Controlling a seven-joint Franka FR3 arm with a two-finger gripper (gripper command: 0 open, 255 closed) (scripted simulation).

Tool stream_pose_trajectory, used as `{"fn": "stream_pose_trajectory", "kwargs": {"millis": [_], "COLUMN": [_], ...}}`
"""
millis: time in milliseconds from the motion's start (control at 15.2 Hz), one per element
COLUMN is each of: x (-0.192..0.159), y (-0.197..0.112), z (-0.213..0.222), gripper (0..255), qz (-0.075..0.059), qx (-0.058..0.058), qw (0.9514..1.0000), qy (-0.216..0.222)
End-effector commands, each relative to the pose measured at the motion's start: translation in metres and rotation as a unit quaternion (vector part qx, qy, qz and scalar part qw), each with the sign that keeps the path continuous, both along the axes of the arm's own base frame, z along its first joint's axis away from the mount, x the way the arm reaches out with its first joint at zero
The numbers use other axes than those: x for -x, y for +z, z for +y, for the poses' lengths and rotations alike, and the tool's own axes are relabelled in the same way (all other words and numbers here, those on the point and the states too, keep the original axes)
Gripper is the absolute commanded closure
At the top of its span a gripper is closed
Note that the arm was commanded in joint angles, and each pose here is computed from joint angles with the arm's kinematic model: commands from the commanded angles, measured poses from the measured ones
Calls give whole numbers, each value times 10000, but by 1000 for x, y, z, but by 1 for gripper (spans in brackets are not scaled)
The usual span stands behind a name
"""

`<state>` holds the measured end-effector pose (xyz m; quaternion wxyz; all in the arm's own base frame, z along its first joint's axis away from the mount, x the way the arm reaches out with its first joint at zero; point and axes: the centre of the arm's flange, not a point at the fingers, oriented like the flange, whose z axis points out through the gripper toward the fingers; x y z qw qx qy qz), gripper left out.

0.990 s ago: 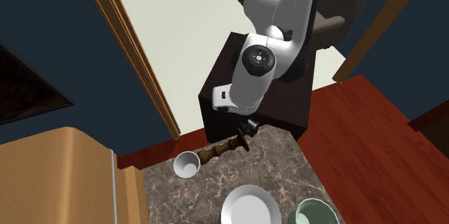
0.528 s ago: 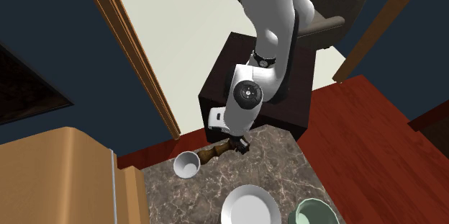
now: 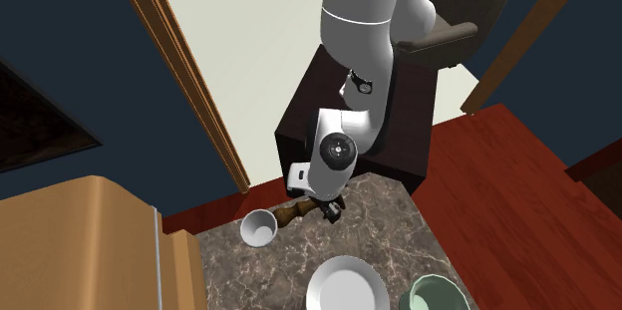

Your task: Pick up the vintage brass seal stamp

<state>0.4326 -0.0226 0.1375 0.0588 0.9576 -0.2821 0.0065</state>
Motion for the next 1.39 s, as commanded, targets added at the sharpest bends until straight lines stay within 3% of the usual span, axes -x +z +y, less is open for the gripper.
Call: {"fn": "stream_pose_trajectory", "kwargs": {"millis": [0,66,132,726,1320], "x": [1,1,1,1,1], "y": [-8,-8,-8,-8,40], "z": [0,0,0,0,0], "gripper": [0,0,255,255,255], "qz": [-2,-2,-2,-2,-2], "qx": [0,0,1,0,0], "qw": [10000,10000,10000,10000,10000], "qy": [0,0,0,0,0]}}
